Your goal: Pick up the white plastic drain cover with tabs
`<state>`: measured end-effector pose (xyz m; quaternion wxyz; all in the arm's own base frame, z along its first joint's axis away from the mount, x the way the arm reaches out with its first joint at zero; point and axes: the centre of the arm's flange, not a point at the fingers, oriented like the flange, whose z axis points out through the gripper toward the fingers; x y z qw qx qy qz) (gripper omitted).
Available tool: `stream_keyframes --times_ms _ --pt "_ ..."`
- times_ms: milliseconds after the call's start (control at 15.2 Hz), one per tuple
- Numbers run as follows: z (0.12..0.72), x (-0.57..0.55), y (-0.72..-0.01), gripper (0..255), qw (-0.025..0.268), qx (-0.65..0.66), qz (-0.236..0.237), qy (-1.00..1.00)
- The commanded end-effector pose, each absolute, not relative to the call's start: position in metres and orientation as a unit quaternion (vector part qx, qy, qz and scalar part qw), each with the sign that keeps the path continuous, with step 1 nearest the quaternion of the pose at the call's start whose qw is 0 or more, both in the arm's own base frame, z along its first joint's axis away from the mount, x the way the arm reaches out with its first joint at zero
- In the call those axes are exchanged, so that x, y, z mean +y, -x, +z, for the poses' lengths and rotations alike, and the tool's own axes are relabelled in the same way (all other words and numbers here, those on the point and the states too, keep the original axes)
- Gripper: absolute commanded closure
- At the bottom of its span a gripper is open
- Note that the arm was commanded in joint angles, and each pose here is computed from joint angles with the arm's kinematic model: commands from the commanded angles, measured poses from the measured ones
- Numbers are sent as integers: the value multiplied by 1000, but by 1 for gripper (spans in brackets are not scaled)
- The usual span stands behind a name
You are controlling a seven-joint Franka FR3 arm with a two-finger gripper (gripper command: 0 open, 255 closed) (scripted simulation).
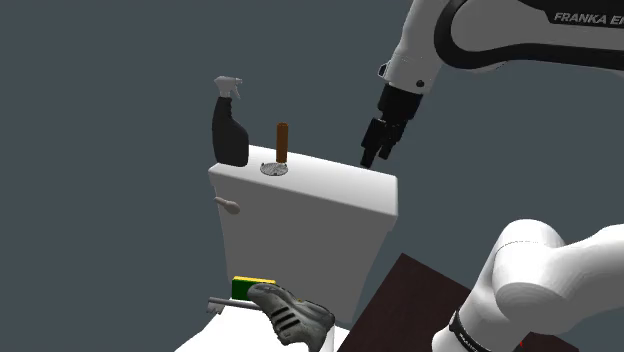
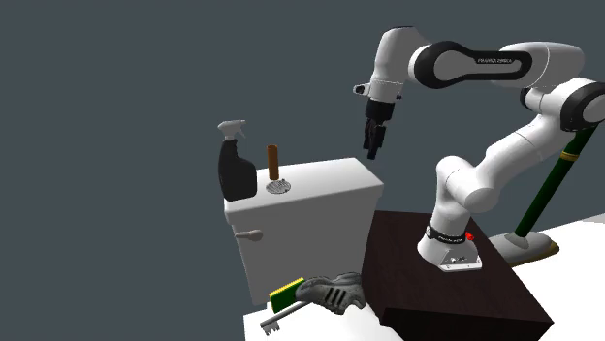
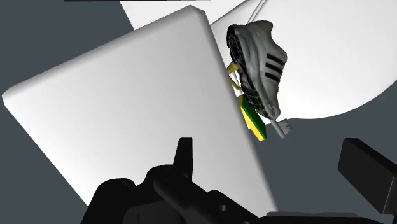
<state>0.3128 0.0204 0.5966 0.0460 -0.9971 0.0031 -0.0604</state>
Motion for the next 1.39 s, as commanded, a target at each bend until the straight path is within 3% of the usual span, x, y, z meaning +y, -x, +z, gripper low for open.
stream_keyframes --times_ms 0,1320 --pt "597 20 -313 0 46 3 -60 997" --pt "531 53 -585 0 16 -163 0 987"
